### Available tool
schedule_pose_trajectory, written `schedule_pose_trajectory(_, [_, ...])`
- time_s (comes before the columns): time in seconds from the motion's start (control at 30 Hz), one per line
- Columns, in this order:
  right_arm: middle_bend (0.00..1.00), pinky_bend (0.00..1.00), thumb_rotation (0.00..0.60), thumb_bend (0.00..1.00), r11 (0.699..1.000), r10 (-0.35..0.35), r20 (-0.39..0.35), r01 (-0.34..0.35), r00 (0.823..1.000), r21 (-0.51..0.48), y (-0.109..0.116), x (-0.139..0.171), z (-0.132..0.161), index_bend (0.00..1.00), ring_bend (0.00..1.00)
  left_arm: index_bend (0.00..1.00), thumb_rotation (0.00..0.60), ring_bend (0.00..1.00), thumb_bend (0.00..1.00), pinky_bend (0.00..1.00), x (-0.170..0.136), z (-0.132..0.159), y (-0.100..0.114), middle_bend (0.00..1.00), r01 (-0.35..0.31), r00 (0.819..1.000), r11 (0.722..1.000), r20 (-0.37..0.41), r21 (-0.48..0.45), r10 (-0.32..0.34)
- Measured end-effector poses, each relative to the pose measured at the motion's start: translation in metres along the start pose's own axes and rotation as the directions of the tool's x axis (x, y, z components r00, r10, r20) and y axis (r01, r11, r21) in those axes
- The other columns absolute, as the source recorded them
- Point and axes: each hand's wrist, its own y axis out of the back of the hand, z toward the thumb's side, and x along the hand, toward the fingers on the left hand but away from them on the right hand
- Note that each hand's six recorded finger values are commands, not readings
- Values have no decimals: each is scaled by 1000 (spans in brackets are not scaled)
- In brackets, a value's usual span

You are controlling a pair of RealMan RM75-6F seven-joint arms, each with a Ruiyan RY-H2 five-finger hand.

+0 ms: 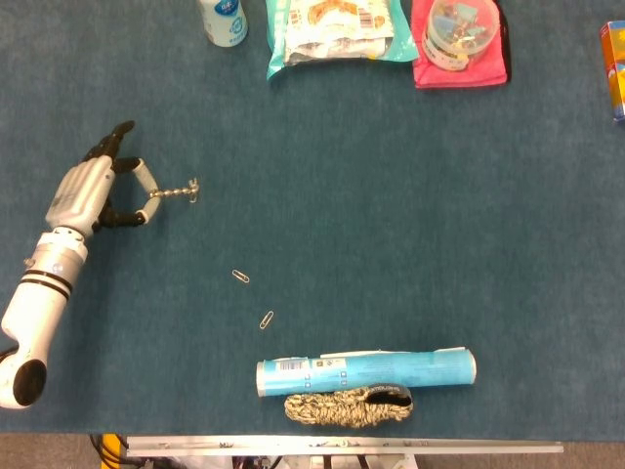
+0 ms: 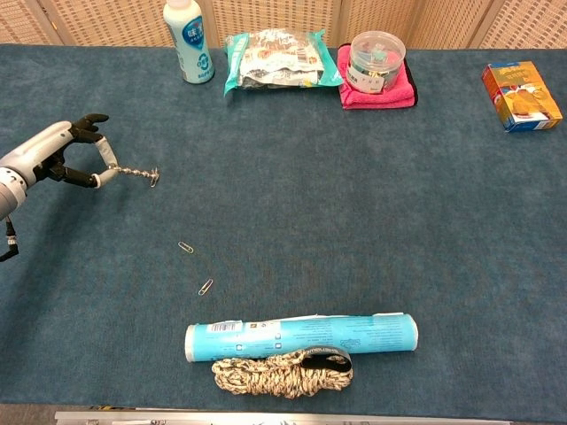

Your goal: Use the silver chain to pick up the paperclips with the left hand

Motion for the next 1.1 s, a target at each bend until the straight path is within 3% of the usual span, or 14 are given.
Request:
schedule_pose_trajectory(0.27, [60,223,600,0,1000,8,-5,-8,1000,5,-2,-3,2,0,31,333,600,0,356,70,-5,-10,3,0,-16,1000,1000,-8,21,16])
schedule_pose_trajectory(0.37, [60,223,600,0,1000,8,-6,-8,1000,8,-2,-5,3,0,31,293,600,0,356,70,-9,-10,9,0,-35,999,999,-1,24,35])
schedule_pose_trajectory(0.53, [61,223,600,0,1000,-6,-2,7,1000,18,1,-8,1,0,31,293,600,0,356,73,-18,-10,23,0,-86,996,995,11,40,86])
schedule_pose_trajectory(0.67, [87,223,600,0,999,-25,5,25,1000,38,5,-9,0,0,31,304,600,0,356,75,-30,-8,41,0,-166,986,983,25,82,164])
schedule_pose_trajectory(0.9, [132,225,600,0,992,-71,23,68,997,107,10,-14,-4,53,36,318,600,0,356,76,-72,-11,87,0,-306,951,928,30,214,307])
schedule_pose_trajectory(1.1, [144,225,600,0,983,-99,39,92,994,161,9,-19,-8,76,42,324,600,0,356,76,-110,-21,103,0,-307,946,905,-14,293,325])
